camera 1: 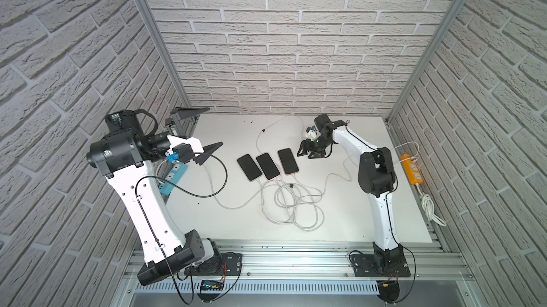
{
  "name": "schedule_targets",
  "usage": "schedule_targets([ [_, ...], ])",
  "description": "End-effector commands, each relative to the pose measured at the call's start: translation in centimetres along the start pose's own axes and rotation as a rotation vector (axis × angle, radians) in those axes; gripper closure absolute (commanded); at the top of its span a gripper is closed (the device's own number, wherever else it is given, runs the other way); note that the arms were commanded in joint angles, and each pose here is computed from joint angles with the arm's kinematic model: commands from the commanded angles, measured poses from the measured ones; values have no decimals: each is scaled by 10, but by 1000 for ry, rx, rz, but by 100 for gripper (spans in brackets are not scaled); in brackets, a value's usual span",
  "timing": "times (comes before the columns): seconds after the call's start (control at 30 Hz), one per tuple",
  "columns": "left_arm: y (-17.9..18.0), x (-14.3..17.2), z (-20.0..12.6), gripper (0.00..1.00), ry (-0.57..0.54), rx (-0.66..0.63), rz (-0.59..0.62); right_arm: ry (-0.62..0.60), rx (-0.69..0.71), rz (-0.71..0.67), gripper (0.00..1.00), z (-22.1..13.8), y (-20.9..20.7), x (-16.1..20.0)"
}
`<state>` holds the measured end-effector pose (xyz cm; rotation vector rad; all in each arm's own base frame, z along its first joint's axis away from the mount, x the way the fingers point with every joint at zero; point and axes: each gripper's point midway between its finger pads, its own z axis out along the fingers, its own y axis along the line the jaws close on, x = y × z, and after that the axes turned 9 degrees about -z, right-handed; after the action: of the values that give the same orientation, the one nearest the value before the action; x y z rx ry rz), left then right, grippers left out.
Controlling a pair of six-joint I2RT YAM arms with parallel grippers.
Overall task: Plug the charging cable into the phone
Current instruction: Place the phone at the center of the board, then reset both arms
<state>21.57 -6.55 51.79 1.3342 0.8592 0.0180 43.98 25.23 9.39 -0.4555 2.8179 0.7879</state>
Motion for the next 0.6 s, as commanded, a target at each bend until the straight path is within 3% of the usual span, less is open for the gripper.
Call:
schedule_targets([
  [0.0, 14, -67, -7, 1, -82, -94, 492, -141, 21, -73, 26, -60, 28, -2],
  [0.17, 38, -118, 3, 1, -101, 11, 558, -141, -1, -67, 26, -75, 38, 20],
  [0.27, 58, -146, 16, 1, -120, -34, 641, -158, -7, -67, 26, -84, 43, 21],
  [0.33, 78, -148, 26, 2, -92, -102, 610, -175, -16, -62, 26, -88, 46, 18],
  [0.4, 98, -136, 39, 2, -54, -179, 424, -192, -30, -58, 26, -91, 50, 15],
  [0.5, 139, -92, 57, 2, 5, -432, -116, -224, -41, -61, 26, -96, 55, 11],
  [0.57, 147, -40, 56, 1, 31, -674, -442, -236, -37, -65, 26, -98, 55, 10],
])
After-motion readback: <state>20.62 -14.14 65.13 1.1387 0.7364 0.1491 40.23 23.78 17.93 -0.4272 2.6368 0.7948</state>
